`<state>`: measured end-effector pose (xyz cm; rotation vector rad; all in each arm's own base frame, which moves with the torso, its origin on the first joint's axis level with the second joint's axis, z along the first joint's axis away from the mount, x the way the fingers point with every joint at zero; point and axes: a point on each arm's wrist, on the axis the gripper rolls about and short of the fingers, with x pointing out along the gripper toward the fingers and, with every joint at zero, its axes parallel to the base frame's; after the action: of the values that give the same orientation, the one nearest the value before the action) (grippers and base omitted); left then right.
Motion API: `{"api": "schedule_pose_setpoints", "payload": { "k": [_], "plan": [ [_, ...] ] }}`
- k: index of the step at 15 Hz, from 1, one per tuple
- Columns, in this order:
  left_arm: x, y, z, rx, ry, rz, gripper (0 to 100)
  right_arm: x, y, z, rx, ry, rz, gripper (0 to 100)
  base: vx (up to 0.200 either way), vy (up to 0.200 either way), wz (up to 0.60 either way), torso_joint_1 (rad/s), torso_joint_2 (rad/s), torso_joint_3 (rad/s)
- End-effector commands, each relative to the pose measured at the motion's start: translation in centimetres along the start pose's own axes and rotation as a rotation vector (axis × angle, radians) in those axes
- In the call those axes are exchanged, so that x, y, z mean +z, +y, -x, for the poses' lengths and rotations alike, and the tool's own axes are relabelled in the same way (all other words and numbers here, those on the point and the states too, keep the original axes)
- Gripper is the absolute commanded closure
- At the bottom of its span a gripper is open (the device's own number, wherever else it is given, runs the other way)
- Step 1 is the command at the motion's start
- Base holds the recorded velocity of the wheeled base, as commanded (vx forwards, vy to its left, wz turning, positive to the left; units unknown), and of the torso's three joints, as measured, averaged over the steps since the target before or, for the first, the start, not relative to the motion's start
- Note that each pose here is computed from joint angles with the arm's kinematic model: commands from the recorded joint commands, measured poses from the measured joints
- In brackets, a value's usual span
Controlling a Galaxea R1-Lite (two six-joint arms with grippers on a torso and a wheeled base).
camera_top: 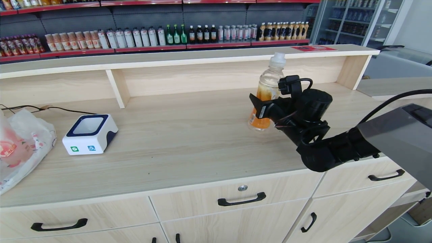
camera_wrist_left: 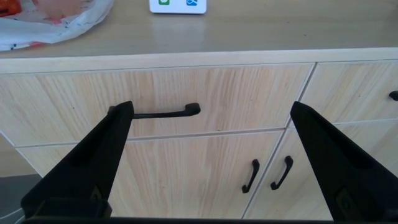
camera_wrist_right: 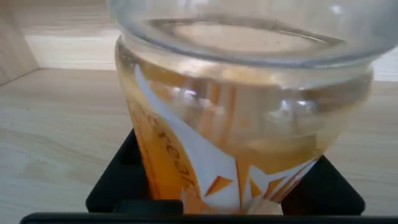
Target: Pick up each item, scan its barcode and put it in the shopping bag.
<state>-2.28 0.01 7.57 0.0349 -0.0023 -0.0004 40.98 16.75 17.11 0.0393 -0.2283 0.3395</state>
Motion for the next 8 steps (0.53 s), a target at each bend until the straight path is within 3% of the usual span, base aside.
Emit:
{"api": "schedule_pose_setpoints", "payload": {
  "k": [1, 8],
  "plan": [
    [0.0, 0.0, 0.0, 0.0, -0.001, 0.0, 0, 0.2, 0.0, 0.1, 0.006, -0.004, 0.01, 100, 0.0, 0.0, 0.0, 0.0, 0.0, 0.0],
    [0.0, 0.0, 0.0, 0.0, -0.001, 0.0, 0, 2.4, -0.1, 0.4, 0.008, -0.047, 0.013, 100, 0.0, 0.0, 0.0, 0.0, 0.0, 0.0]
  ]
}}
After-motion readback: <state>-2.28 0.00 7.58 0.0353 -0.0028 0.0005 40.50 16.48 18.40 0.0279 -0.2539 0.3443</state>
